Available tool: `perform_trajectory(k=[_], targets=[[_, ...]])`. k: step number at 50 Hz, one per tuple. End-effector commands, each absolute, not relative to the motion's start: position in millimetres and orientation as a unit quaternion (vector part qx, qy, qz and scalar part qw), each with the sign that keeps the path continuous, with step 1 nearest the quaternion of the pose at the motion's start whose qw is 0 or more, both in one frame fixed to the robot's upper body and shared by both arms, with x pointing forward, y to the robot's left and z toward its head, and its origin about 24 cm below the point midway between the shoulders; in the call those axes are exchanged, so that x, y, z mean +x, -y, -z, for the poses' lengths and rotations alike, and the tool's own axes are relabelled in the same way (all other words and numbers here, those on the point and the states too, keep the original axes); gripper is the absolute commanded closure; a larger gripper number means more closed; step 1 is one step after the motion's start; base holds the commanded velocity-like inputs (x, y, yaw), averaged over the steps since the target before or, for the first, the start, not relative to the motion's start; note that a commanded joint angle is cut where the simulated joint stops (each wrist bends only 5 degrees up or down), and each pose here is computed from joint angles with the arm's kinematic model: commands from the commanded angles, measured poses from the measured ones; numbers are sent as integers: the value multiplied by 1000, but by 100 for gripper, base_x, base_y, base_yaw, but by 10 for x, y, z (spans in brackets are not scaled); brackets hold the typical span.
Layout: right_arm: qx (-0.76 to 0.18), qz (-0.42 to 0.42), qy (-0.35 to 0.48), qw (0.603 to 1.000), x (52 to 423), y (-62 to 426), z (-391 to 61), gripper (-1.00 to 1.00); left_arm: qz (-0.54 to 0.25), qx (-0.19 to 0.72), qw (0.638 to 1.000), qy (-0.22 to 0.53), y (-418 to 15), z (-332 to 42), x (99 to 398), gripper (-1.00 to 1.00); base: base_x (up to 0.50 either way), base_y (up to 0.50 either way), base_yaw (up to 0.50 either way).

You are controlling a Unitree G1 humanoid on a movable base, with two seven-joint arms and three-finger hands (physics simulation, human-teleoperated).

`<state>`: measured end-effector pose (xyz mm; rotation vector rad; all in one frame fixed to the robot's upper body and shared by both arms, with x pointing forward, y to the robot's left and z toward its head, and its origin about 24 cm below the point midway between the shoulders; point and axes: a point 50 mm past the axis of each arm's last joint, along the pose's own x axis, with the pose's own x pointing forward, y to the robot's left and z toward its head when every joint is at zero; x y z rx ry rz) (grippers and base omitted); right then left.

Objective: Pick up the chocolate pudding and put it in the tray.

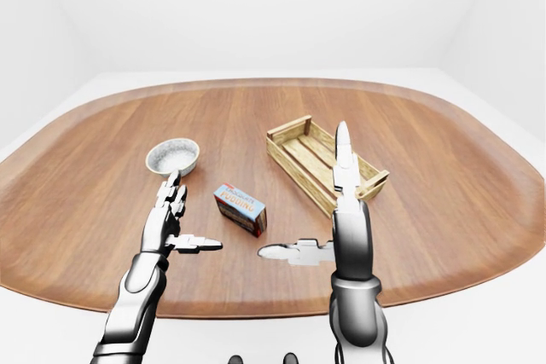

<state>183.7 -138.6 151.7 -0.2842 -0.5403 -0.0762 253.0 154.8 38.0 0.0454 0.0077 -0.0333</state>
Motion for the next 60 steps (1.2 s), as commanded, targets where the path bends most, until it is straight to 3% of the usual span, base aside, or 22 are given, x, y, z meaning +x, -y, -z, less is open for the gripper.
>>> perform_trajectory(k=[1,39,60], targets=[[-140,36,268,952,1835,1379,-1526,-100,17,23,1000,-4,-1551,-382,2529,-100,25,0,0],[-140,34,265,953,1845,1372,-1511,-100,17,23,1000,-4,-1554,-383,2536,-100,25,0,0],[-135,32,263,955,1854,1377,-1504,-100,19,46,999,-2,-1520,-375,2522,-100,0,0,0]])
